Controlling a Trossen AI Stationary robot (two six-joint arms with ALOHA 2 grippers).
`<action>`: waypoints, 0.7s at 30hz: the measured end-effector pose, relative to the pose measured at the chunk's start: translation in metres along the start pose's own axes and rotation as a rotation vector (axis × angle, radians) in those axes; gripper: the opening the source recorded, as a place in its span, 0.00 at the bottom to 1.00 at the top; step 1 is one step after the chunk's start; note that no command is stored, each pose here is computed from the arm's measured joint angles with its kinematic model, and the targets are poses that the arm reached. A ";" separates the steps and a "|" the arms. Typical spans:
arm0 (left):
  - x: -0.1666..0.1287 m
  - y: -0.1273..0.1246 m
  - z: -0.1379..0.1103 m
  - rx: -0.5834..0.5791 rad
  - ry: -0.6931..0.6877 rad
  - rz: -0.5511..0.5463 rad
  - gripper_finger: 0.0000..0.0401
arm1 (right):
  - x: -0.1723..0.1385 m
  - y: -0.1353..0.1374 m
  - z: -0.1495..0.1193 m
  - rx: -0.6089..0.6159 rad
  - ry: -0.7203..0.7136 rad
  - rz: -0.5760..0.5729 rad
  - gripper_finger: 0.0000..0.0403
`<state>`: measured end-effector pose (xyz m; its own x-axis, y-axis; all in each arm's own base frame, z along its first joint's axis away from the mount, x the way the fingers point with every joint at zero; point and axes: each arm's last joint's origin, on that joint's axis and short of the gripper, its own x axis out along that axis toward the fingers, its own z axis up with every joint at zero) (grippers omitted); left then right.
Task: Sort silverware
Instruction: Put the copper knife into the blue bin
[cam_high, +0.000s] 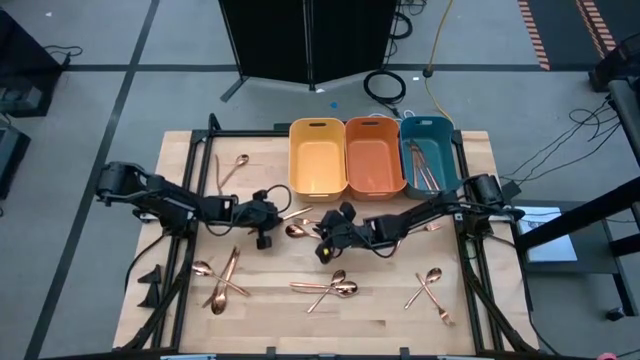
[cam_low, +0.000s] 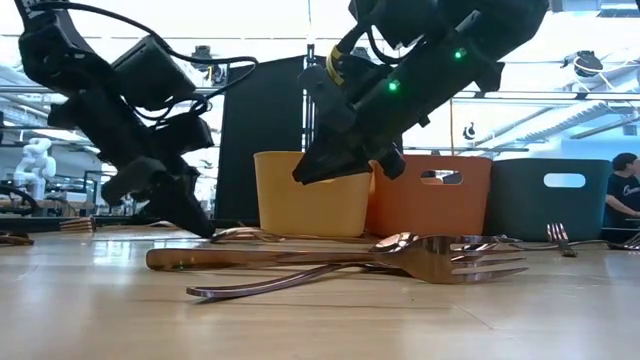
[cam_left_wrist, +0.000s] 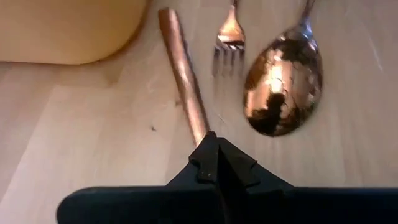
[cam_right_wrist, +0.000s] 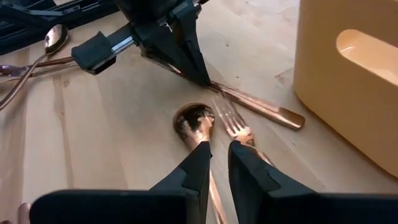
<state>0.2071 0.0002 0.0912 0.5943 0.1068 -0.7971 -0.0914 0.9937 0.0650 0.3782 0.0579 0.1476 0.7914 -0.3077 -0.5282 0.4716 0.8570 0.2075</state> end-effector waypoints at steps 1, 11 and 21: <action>0.000 -0.003 -0.001 0.012 0.013 -0.011 0.00 | 0.000 0.000 0.000 -0.001 0.002 -0.001 0.12; -0.004 -0.022 -0.008 0.042 0.050 0.003 0.00 | 0.018 -0.006 0.000 0.021 -0.088 -0.011 0.06; -0.017 -0.033 -0.002 0.168 -0.074 0.036 0.00 | 0.026 -0.010 -0.003 0.014 -0.124 -0.071 0.00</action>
<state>0.1985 -0.0342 0.1017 0.6509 0.1388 -0.7464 0.0175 0.9801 0.1975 0.3935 0.0428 0.1294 0.7973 -0.4170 -0.4364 0.5331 0.8255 0.1852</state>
